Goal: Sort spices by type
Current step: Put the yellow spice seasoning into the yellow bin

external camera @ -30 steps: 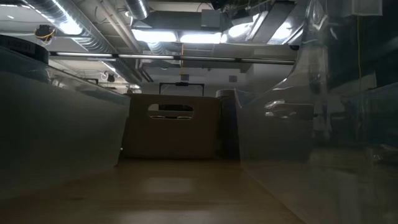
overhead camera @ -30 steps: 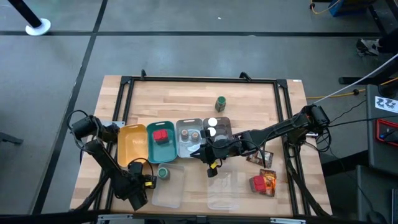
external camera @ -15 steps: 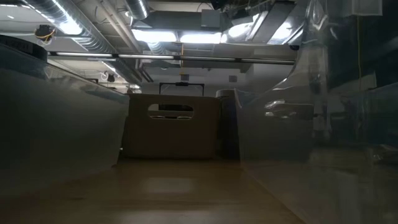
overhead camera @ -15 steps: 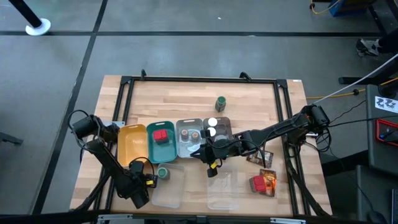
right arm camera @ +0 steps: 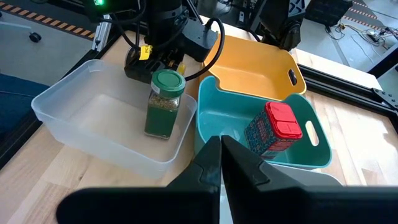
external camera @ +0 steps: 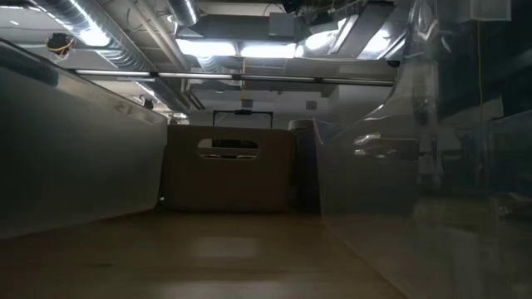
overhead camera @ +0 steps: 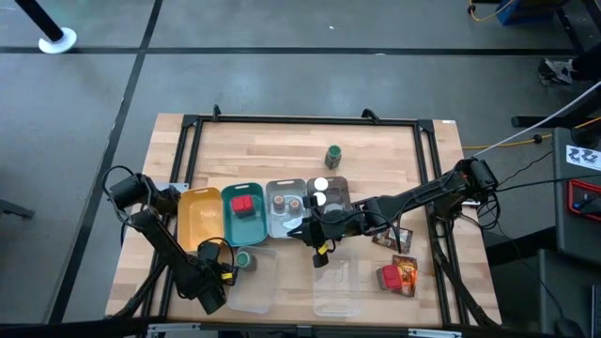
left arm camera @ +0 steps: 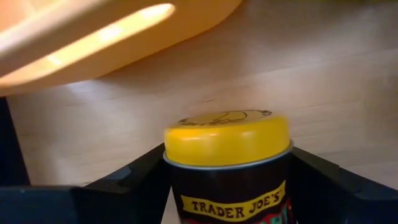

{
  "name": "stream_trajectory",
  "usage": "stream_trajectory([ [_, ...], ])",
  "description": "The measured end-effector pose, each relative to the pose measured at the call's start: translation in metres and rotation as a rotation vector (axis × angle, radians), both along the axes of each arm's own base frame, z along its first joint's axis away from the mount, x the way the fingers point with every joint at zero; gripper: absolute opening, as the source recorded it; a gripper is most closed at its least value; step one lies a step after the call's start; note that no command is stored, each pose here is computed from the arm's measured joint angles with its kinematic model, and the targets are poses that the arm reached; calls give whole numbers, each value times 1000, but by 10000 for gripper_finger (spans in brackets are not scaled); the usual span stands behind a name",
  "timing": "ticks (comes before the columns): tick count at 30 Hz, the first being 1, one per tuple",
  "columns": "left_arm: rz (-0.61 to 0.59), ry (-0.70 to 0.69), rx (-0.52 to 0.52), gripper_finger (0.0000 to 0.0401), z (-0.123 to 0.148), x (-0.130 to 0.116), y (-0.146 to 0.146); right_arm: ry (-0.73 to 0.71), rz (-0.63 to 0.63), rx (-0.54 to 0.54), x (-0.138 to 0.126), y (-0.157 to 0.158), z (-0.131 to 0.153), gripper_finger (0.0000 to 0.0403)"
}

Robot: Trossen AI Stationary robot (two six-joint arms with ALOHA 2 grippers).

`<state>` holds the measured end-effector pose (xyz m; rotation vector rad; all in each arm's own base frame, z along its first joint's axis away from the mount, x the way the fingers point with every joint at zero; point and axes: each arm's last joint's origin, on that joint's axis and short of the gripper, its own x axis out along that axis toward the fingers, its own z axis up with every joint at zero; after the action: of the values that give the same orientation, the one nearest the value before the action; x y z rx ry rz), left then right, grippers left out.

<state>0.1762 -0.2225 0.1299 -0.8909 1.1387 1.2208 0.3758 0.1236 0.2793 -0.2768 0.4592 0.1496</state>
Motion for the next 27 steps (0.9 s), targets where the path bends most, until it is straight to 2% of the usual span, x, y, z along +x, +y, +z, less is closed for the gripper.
stream_trajectory([
  [10, 14, -4, -4, 261, 0, 0, 0, 0, 0, 0, 0, 0, 0, 14],
  [18, 19, -19, -22, 199, 5, 0, -1, 0, 0, 0, 0, 0, 0, 14],
  [27, 20, -23, -30, 198, 12, -2, 2, 0, 0, 0, 0, 0, 0, 14],
])
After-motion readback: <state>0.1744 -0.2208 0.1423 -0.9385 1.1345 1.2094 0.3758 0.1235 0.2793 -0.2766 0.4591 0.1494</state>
